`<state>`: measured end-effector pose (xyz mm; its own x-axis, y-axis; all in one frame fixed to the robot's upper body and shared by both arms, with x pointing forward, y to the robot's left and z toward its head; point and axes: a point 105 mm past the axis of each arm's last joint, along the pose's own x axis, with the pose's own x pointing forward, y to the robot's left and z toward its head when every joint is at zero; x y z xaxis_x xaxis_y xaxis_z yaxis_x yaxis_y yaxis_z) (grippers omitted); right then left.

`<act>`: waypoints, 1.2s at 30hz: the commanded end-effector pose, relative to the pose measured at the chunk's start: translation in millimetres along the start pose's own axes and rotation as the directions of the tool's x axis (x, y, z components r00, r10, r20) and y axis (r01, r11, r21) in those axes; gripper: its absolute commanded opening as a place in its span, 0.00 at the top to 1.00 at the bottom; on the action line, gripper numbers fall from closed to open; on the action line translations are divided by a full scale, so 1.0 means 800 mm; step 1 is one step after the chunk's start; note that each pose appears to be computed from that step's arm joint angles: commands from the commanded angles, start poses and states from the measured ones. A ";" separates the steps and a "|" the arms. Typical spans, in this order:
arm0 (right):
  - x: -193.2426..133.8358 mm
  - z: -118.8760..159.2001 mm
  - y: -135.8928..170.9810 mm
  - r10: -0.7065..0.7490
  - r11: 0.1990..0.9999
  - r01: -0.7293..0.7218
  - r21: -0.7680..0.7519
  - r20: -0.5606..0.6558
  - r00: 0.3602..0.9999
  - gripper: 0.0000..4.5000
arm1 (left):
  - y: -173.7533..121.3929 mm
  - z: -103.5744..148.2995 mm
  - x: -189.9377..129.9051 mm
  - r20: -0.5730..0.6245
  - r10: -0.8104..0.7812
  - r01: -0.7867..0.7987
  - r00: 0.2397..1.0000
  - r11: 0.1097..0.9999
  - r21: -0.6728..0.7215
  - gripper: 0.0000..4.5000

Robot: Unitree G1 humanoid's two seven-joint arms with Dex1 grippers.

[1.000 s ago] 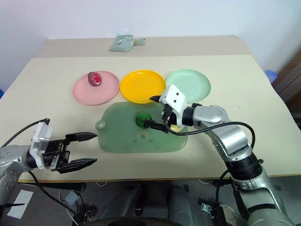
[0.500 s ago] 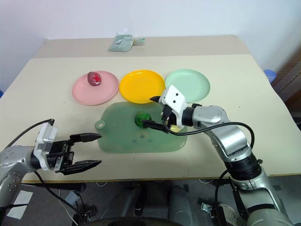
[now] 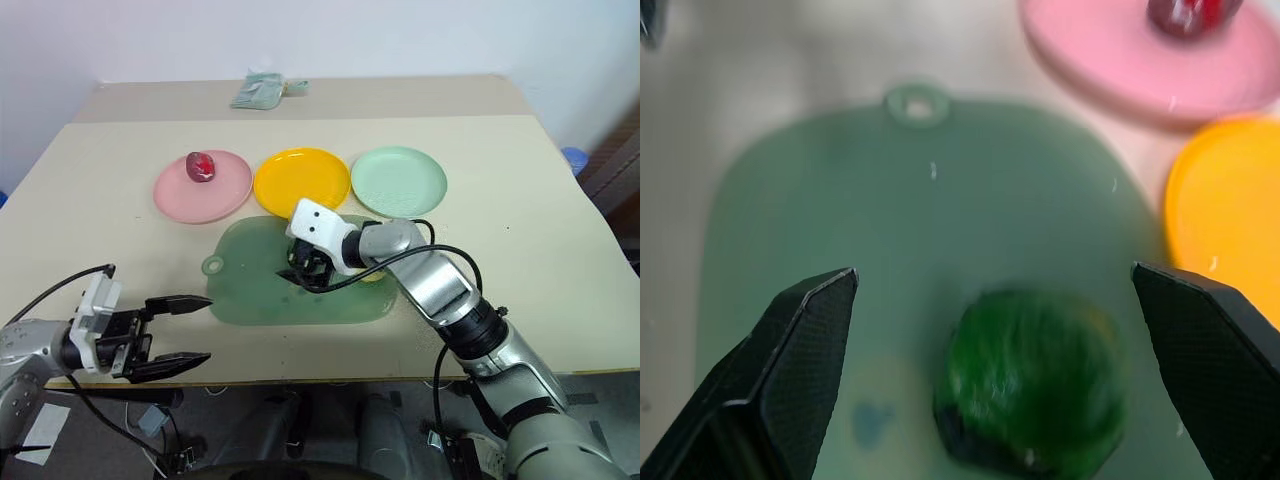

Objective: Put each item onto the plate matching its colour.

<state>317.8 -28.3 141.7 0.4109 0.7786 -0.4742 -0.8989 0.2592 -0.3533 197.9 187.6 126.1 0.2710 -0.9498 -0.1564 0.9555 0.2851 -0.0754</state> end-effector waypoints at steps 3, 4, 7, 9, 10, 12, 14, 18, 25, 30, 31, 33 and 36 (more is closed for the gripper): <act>0.002 0.005 -0.012 -0.023 0.999 0.022 -0.049 -0.023 0.999 0.00 | -0.009 0.010 -0.002 0.010 0.014 -0.015 1.000 0.999 0.049 0.01; 0.003 0.004 -0.013 -0.023 0.999 0.021 -0.048 -0.025 0.999 0.00 | -0.010 0.010 -0.003 0.011 0.018 -0.018 1.000 0.999 0.048 0.01; 0.007 0.002 -0.014 -0.020 0.999 0.019 -0.044 -0.033 0.999 0.00 | -0.013 0.007 -0.002 0.012 0.027 -0.027 1.000 0.999 0.045 0.01; 0.009 0.001 -0.015 -0.021 0.999 0.019 -0.040 -0.033 0.999 0.12 | -0.015 0.006 -0.003 0.014 0.033 -0.033 0.999 0.999 0.043 0.00; 0.009 0.001 -0.016 -0.021 0.999 0.020 -0.036 -0.030 0.999 0.20 | -0.015 0.006 -0.003 0.016 0.038 -0.038 0.999 0.998 0.041 0.00; 0.010 0.003 -0.017 -0.021 0.999 0.020 -0.027 -0.021 1.000 0.43 | -0.016 0.005 -0.003 0.017 0.043 -0.043 0.999 0.998 0.038 0.00; 0.008 0.005 -0.018 -0.018 1.000 0.018 -0.016 -0.012 1.000 0.64 | -0.017 0.003 -0.004 0.018 0.047 -0.048 0.999 0.998 0.035 0.00; 0.000 0.018 -0.021 -0.023 1.000 0.022 0.022 0.039 0.999 0.78 | -0.018 0.002 -0.003 0.024 0.057 -0.058 0.998 0.998 0.030 0.00; -0.062 0.119 -0.082 -0.183 0.968 0.097 0.233 0.382 0.906 0.78 | -0.017 -0.001 0.001 0.050 0.073 -0.074 0.996 0.997 0.022 0.00; -0.103 0.117 -0.156 -0.384 0.911 0.276 0.306 0.390 0.837 0.78 | -0.014 -0.002 0.008 0.072 0.082 -0.083 0.994 0.996 0.021 0.00; -0.107 0.109 -0.172 -0.424 0.893 0.311 0.324 0.379 0.823 0.78 | -0.013 -0.002 0.009 0.079 0.086 -0.088 0.993 0.996 0.023 0.00; -0.110 0.095 -0.192 -0.475 0.867 0.355 0.351 0.361 0.802 0.78 | -0.011 -0.001 0.010 0.087 0.092 -0.094 0.992 0.995 0.026 0.00; -0.105 0.049 -0.227 -0.570 0.799 0.433 0.417 0.295 0.767 0.78 | -0.012 -0.002 0.014 0.097 0.099 -0.103 0.990 0.994 0.029 0.00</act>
<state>431.1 -104.7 260.6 0.7475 0.6642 -0.0006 -0.6592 0.7418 -0.1237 192.1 176.6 119.5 0.3723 -0.9250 -0.0762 0.9240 0.3771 -0.0632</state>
